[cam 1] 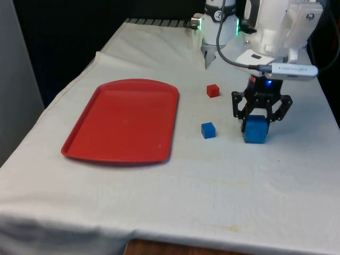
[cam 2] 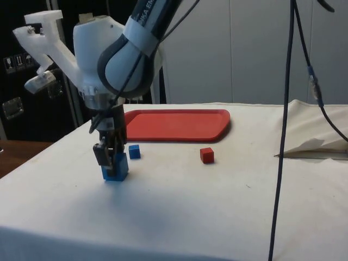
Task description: Pick up the largest block and place it onto the tray.
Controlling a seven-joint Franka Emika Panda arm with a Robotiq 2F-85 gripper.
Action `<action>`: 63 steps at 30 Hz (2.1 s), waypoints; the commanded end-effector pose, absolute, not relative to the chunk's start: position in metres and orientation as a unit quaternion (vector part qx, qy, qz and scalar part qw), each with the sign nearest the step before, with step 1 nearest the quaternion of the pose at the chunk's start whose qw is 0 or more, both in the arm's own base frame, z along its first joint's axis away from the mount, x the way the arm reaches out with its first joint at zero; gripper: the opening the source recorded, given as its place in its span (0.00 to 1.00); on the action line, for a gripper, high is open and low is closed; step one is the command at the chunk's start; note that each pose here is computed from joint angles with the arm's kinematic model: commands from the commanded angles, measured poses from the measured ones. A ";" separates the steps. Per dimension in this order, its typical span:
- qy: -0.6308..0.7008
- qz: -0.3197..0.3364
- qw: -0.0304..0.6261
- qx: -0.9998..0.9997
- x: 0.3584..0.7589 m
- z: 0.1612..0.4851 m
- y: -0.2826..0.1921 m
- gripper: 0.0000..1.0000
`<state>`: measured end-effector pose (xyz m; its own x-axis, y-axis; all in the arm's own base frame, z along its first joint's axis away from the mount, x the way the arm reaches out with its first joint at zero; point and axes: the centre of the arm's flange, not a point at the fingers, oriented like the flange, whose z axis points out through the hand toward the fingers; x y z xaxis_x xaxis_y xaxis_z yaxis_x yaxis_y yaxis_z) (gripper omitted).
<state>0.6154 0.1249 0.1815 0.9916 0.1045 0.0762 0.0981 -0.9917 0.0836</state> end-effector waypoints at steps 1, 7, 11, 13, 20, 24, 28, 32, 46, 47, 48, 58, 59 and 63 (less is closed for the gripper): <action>0.050 0.043 0.038 0.997 0.615 0.191 0.124 0.00; 0.047 0.047 0.032 0.997 0.615 0.197 0.119 0.00; 0.045 0.047 0.030 0.997 0.615 0.198 0.116 0.00; 0.044 0.045 0.036 0.997 0.616 0.197 0.115 0.00; 0.043 0.047 0.034 0.997 0.617 0.204 0.114 0.00; 0.042 0.048 0.033 0.997 0.617 0.214 0.113 0.00; 0.040 0.048 0.030 0.998 0.617 0.229 0.108 0.00; 0.037 0.049 0.029 0.998 0.619 0.237 0.106 0.00; 0.026 0.047 0.021 0.998 0.612 0.284 0.080 0.00; 0.026 0.047 0.022 0.998 0.611 0.285 0.077 0.00; 0.025 0.047 0.022 0.998 0.610 0.287 0.074 0.00; 0.021 0.044 0.026 0.998 0.607 0.291 0.042 0.00; 0.020 0.043 0.028 0.998 0.606 0.291 0.036 0.00; 0.019 0.044 0.033 0.998 0.608 0.290 0.030 0.00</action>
<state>0.6079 0.0302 0.2896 0.9955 0.0402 0.0857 0.0344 -0.9971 0.0684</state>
